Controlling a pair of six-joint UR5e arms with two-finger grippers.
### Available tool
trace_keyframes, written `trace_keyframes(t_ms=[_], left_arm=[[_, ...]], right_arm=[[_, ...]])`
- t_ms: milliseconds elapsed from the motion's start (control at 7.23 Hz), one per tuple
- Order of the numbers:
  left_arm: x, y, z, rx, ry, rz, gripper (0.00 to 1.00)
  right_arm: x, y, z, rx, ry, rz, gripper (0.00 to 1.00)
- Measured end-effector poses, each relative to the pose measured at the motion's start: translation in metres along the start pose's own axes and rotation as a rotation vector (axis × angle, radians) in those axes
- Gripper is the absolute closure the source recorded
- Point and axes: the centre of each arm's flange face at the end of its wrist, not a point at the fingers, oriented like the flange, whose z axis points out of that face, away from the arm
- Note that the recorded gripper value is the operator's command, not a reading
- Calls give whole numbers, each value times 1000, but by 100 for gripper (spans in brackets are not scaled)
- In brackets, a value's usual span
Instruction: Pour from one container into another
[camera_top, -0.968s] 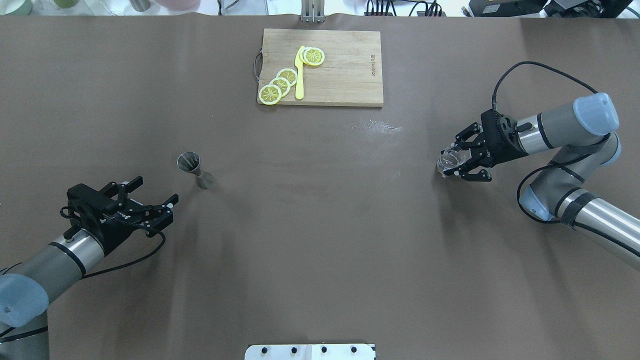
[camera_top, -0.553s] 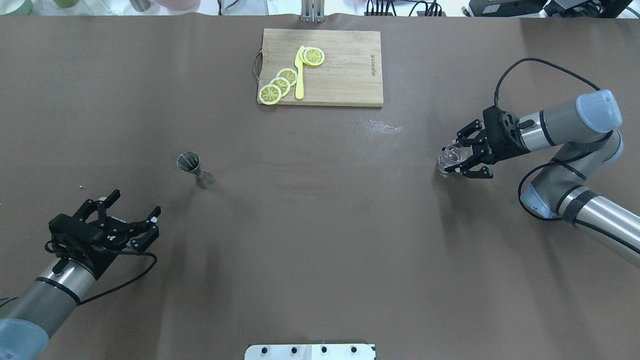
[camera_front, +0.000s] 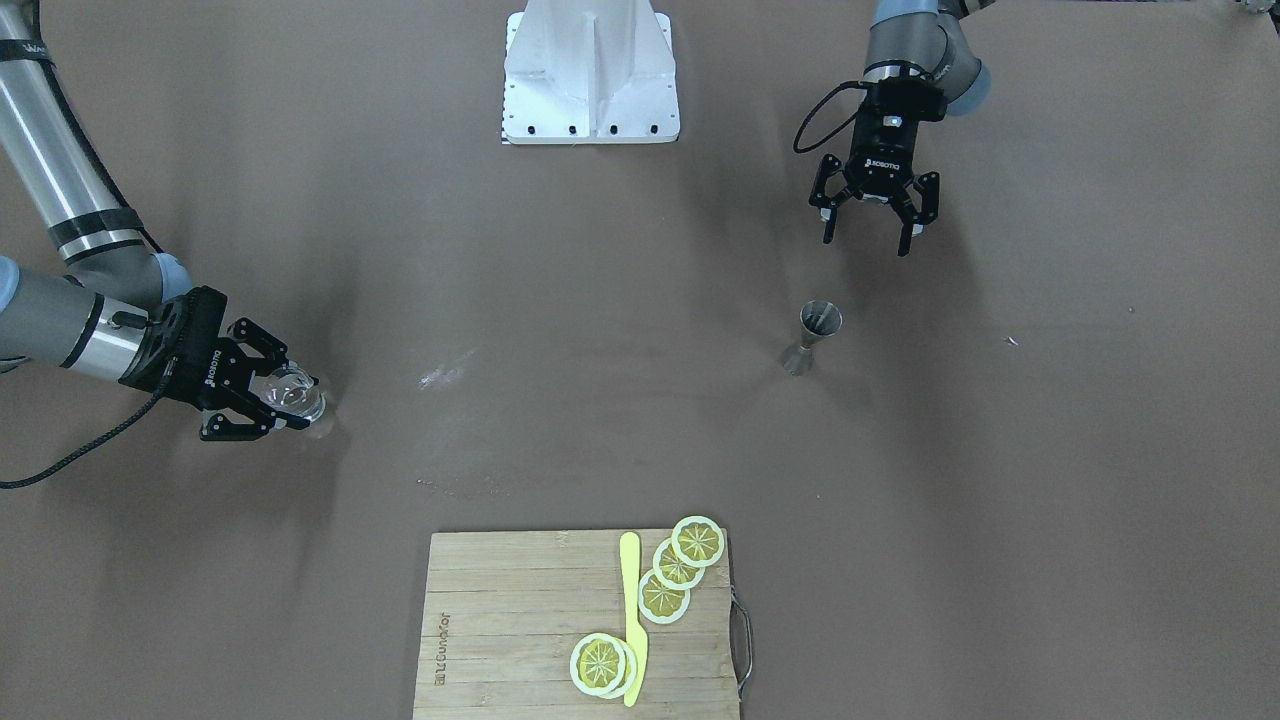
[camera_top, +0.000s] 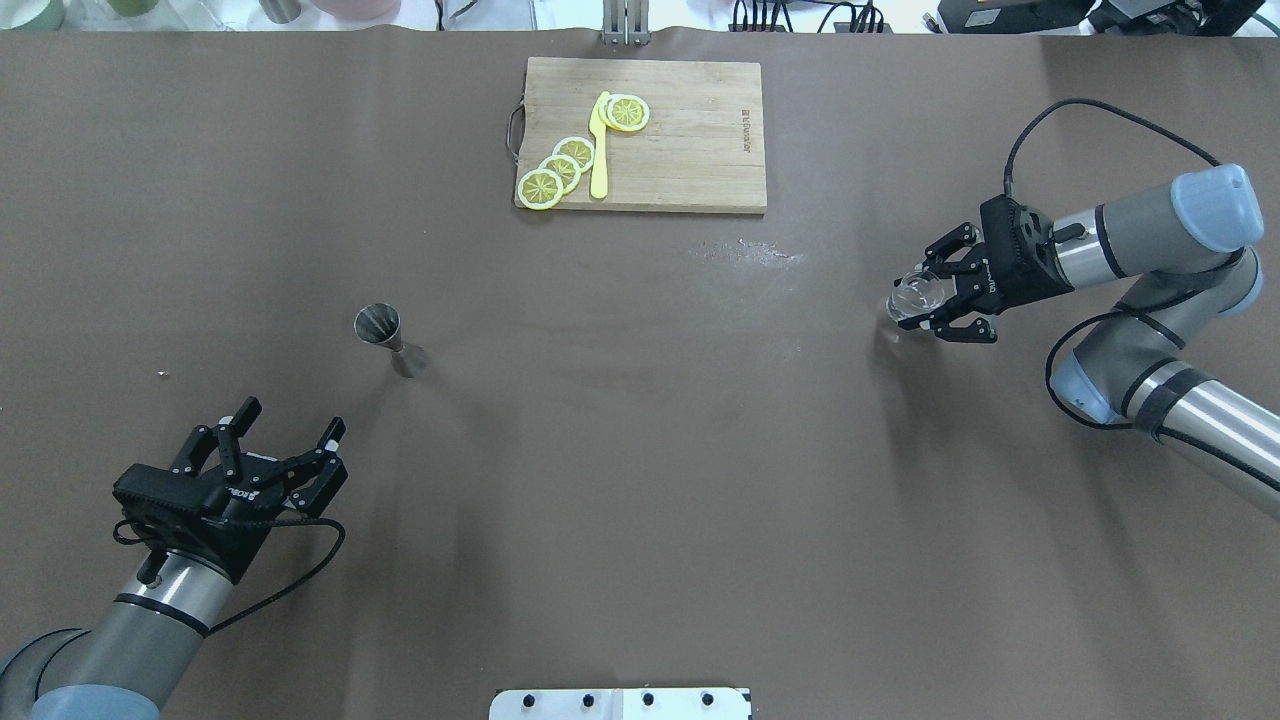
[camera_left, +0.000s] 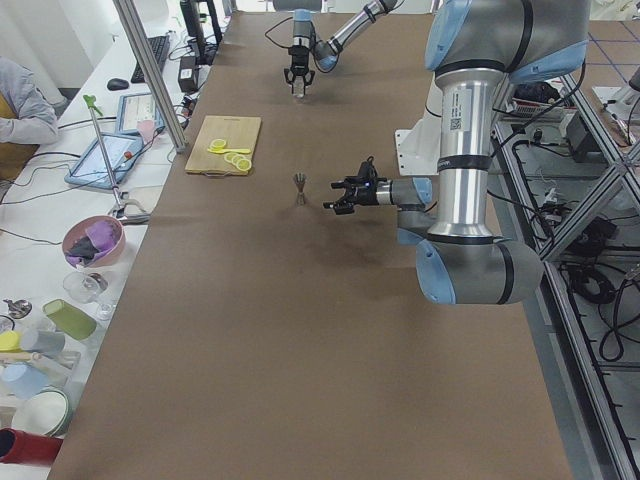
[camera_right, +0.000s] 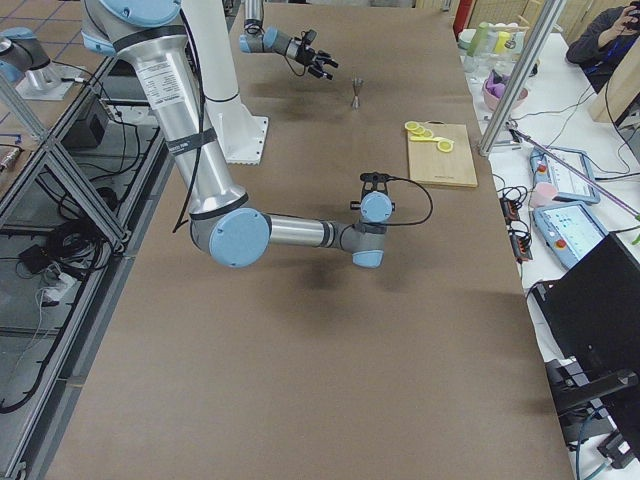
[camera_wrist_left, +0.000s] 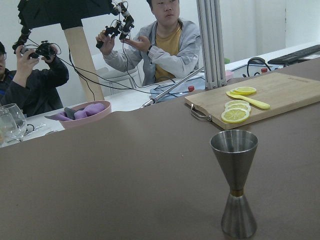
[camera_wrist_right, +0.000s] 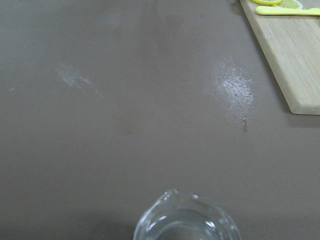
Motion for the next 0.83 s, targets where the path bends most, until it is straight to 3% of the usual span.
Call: trace_keyframes(t_ms=[138,415,691,830], left_arm=[[8,10,4,-16,-23,-68,2],[13,34,12,-44,-119,-95,2],[17,43,17,4,-170,-194,2],[18,45,19,21,-185,-196,2]], right_arm=[[4,-2,-7,3,9,7,100],[10,-7,-19,10,24,26,100],[14,-11,-30,18,37,25,100],[17,-12,-35,20,44,23,100]])
